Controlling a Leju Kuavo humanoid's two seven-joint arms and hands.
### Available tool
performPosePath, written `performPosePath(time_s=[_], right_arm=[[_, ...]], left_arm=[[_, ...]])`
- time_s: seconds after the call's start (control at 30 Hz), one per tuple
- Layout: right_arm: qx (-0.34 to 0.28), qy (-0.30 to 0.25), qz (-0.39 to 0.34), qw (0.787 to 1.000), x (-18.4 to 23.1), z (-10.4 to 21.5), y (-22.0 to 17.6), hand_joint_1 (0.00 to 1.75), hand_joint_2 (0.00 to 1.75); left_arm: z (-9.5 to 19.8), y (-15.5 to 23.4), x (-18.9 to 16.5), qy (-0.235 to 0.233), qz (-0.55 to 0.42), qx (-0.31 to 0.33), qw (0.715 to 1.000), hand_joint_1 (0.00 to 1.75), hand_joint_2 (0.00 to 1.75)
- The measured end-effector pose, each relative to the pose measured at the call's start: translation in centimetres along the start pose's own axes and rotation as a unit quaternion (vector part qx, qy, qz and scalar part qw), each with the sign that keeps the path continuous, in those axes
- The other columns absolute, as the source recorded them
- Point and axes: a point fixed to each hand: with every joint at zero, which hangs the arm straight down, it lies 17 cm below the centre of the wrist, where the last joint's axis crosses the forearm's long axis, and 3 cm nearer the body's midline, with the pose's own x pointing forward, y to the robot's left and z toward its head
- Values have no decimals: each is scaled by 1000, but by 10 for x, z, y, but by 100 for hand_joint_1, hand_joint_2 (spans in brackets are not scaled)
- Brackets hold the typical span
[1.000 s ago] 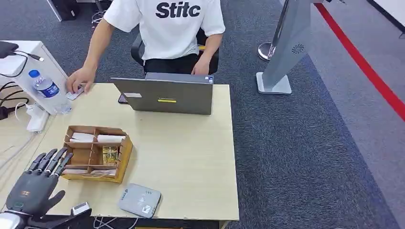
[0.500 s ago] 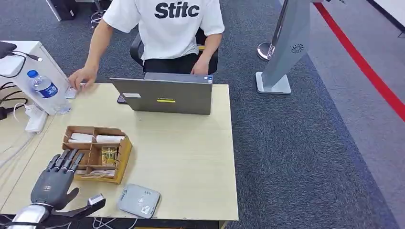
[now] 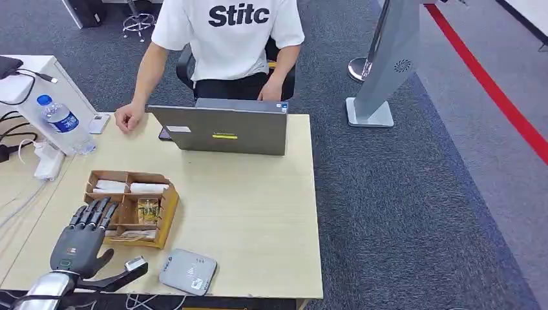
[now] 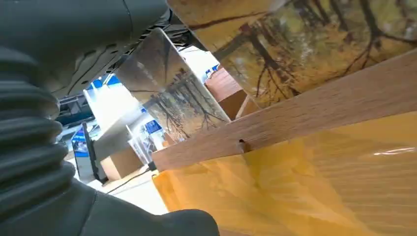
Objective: Pass the card to the sensor for recognition and then transmit it.
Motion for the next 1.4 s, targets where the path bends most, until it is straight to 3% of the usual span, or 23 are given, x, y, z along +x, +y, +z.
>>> performPosePath(time_s=[0.27,1.03,1.4], right_arm=[[4,0,0,1000,0,0,2,0,175],[5,3,-2,1000,-2,4,3,0,175],[0,3,-1,1000,-2,3,2,0,175]], left_arm=[[0,-2,4,-2,0,1,1000,0,175],[1,52,30,-32,-7,67,997,0,175],[5,45,28,-32,-9,50,998,0,175]])
